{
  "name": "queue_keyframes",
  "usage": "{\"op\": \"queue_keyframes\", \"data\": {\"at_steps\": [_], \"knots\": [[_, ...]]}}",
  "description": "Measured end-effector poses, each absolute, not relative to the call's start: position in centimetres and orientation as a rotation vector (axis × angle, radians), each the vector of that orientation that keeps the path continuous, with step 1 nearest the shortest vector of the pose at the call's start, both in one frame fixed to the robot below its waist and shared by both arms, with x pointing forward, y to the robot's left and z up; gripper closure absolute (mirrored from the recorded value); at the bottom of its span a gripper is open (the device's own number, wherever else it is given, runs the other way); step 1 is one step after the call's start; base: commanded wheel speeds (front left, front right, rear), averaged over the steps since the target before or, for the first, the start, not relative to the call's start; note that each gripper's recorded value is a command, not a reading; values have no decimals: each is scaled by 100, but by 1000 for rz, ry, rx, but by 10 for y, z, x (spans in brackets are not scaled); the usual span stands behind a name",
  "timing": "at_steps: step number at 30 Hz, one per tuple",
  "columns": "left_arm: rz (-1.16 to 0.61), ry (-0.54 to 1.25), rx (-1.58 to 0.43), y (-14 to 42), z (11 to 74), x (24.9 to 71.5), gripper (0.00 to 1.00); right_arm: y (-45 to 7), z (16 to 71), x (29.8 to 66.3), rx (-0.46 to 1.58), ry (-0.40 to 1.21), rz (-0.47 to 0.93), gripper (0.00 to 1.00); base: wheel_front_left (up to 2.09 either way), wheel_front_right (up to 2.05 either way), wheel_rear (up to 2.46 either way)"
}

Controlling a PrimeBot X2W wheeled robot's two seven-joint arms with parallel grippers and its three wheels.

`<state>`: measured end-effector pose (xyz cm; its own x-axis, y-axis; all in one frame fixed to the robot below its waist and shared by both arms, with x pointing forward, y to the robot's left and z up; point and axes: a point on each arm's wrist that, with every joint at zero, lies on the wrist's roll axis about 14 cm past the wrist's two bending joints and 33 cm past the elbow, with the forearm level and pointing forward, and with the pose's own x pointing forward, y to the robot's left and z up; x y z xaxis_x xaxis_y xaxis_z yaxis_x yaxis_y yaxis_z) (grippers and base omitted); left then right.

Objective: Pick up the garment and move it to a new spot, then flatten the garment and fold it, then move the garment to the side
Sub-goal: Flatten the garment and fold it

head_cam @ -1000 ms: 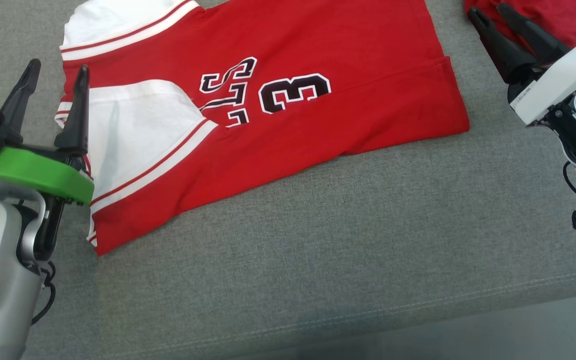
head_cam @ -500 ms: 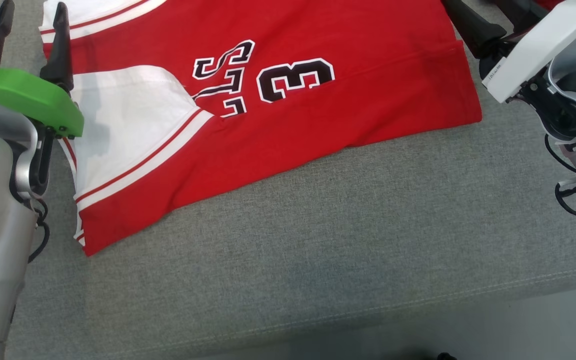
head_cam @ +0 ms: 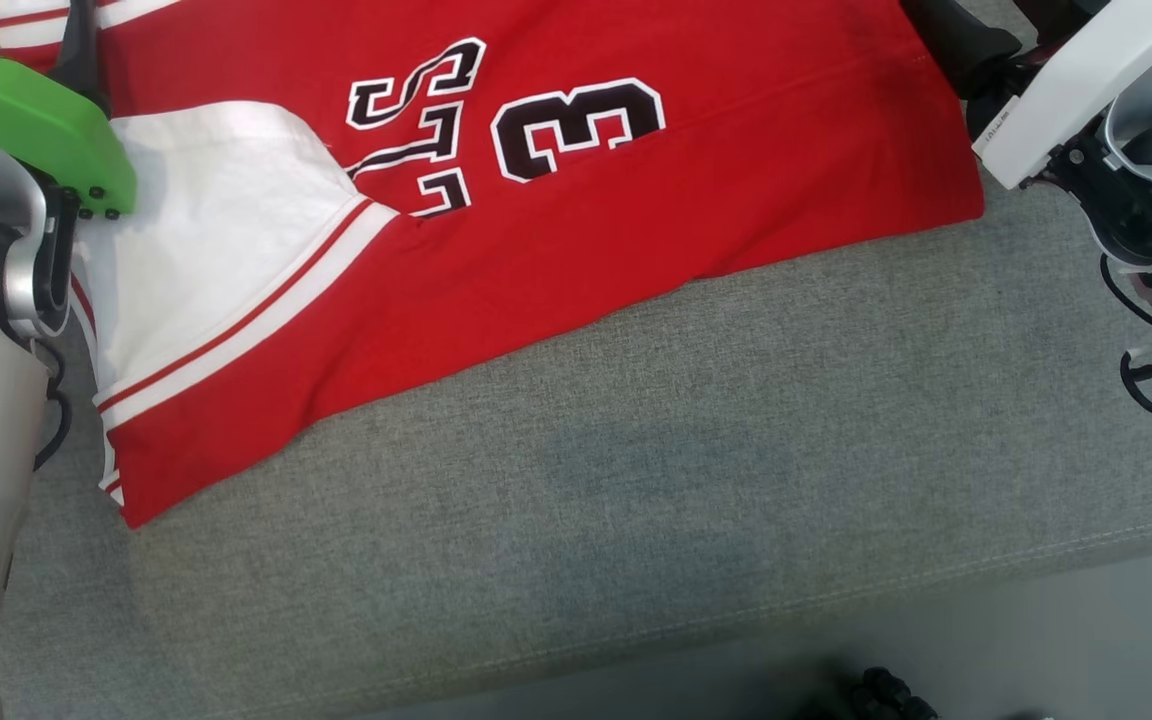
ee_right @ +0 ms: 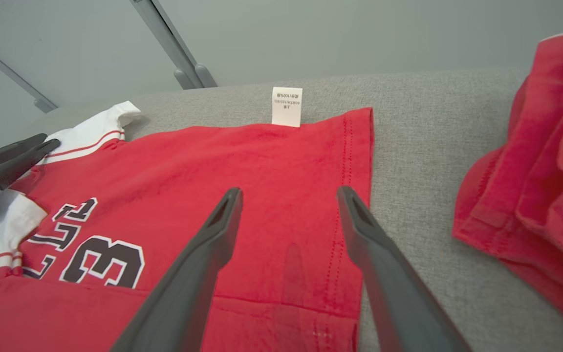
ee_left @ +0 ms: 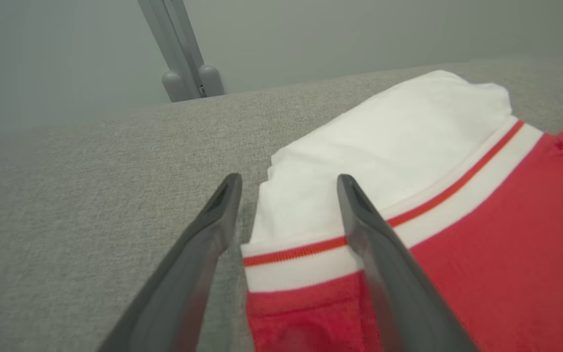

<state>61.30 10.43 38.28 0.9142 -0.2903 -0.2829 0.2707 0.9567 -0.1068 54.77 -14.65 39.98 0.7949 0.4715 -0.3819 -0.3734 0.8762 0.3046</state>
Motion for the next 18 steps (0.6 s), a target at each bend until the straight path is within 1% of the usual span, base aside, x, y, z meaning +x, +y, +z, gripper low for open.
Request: {"op": "queue_keyframes", "data": {"at_steps": [9, 18], "knots": [[-266, 295, -36, 112, 392, 625, 0, -139, 398, 546, 221, 466, 476, 0, 0, 0, 0], [-253, 389, -19, 111, 368, 628, 0, -133, 396, 544, 211, 475, 499, 0, 0, 0, 0]]}}
